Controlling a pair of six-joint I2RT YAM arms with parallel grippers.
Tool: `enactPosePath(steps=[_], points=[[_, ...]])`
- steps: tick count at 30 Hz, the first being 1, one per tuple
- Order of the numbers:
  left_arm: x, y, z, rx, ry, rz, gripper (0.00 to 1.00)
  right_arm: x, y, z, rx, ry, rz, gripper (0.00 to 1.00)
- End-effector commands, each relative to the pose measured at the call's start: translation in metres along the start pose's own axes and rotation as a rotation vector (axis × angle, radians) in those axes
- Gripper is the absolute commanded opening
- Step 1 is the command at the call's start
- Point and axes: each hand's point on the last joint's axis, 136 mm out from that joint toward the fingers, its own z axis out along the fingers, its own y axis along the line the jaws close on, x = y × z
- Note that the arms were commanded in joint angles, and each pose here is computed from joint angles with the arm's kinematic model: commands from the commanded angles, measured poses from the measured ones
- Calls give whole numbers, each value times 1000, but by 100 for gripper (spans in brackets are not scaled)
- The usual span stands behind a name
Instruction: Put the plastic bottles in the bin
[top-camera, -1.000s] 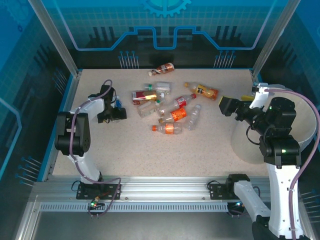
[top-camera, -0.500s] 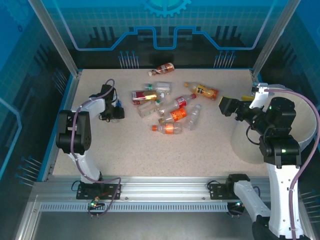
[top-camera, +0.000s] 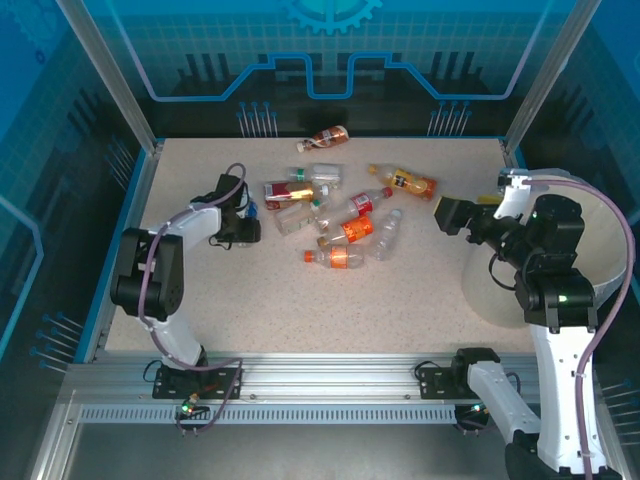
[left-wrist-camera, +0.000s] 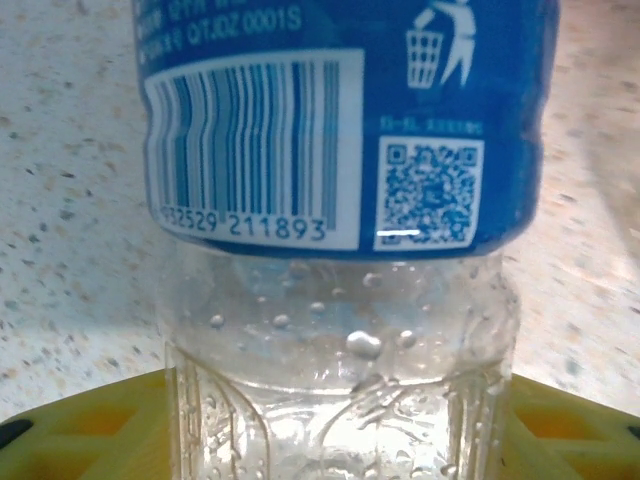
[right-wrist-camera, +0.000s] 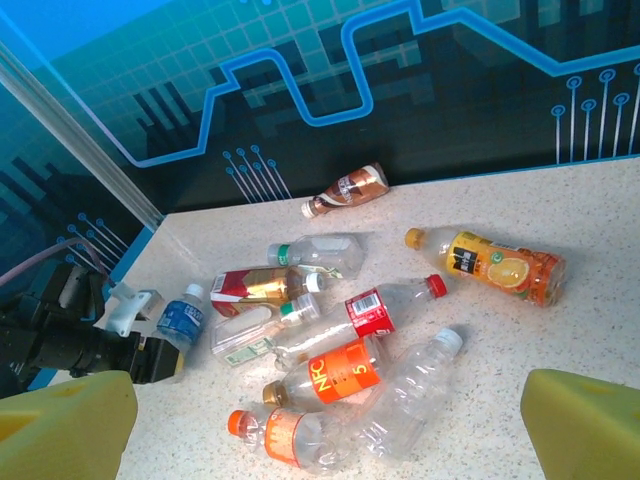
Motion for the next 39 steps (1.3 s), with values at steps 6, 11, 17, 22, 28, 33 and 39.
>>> enactPosePath(steps=[6,11,17,22,28,33,39], points=[[-24,-66,-89,189,-262,42,47,3,24,8,-135,19,18,100],[-24,-116,-140,431,-373,66,46,5,31,16,-171,31,34,100],[-15,-175,-207,770,-463,101,46,11,46,30,-235,70,27,100],[0,-213,-254,993,-487,168,46,12,66,38,-304,101,37,100],[22,-257,-297,1217,-470,287,46,14,98,46,-415,145,5,100],[33,-282,-326,1356,-483,364,46,13,125,47,-506,169,-11,100],[46,-306,-347,1516,-445,425,46,16,147,58,-558,211,-10,100]])
